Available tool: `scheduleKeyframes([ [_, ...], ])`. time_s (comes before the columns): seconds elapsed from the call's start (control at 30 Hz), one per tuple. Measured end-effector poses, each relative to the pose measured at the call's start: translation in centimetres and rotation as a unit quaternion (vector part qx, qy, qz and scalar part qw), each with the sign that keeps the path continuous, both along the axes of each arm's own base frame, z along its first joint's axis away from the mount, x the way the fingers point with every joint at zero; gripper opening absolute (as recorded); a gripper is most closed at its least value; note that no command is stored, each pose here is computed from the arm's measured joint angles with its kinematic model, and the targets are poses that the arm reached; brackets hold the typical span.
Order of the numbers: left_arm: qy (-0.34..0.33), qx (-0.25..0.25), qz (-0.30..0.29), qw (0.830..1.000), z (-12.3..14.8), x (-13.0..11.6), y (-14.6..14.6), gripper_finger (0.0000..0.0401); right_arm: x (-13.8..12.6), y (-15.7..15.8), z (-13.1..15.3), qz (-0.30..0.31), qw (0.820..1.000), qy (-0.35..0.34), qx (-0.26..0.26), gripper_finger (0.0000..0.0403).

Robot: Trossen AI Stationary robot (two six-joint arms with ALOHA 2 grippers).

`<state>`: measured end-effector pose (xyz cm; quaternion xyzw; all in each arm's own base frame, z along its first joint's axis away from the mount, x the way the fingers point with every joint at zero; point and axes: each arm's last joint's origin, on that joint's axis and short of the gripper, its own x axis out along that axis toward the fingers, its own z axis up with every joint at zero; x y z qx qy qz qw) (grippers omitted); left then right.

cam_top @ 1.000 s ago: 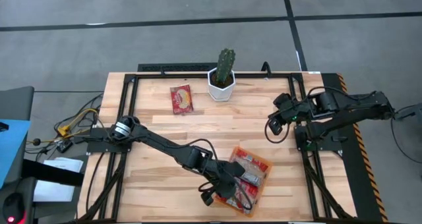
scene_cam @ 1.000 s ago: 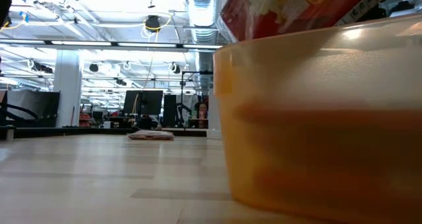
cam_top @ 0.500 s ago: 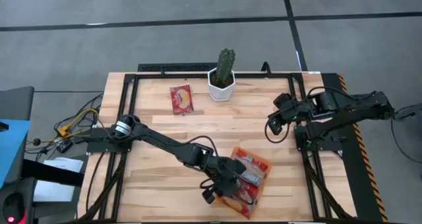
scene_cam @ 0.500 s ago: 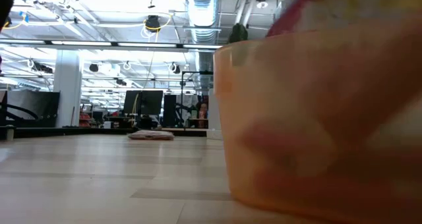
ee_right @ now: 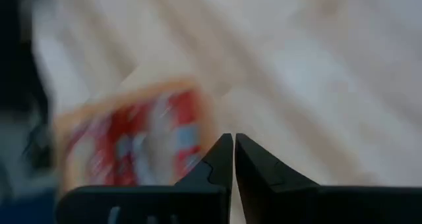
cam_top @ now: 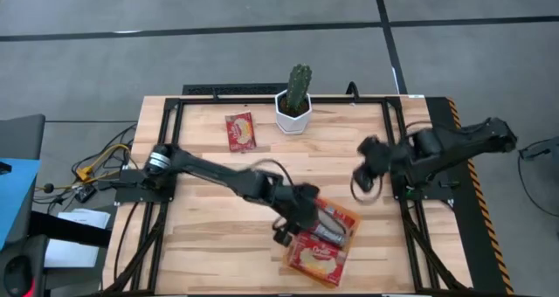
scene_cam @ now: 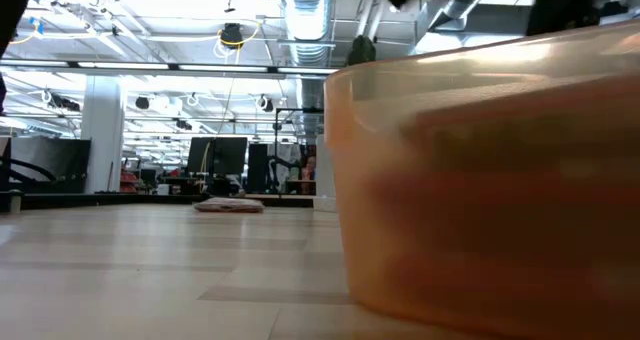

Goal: Sort popcorn bags into baskets
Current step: Put the red popcorn bag into the orange container

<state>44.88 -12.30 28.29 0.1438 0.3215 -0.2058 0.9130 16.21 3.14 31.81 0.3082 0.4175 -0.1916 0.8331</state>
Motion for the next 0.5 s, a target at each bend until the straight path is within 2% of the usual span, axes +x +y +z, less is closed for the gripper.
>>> scheduleKeyframes([
  [0.13,0.042,-0.024,0.05,0.998,4.7,-3.2,2.9,0.0156,1.1,4.8,-1.5,0.084,0.996,0.008,0.03,0.0037],
  [0.23,0.062,-0.049,0.089,0.993,7.4,-5.8,4.4,0.0156,1.1,9.0,-3.3,0.124,0.991,0.014,0.048,0.0029],
  [0.4,0.025,-0.088,0.122,0.988,12.0,-9.7,5.2,0.0155,1.0,15.9,-6.5,0.166,0.984,0.011,0.064,0.0017],
  [0.5,0.005,-0.101,0.14,0.985,13.4,-11.0,5.1,0.0155,2.0,19.0,-8.9,0.189,0.979,0.003,0.073,0.0016],
])
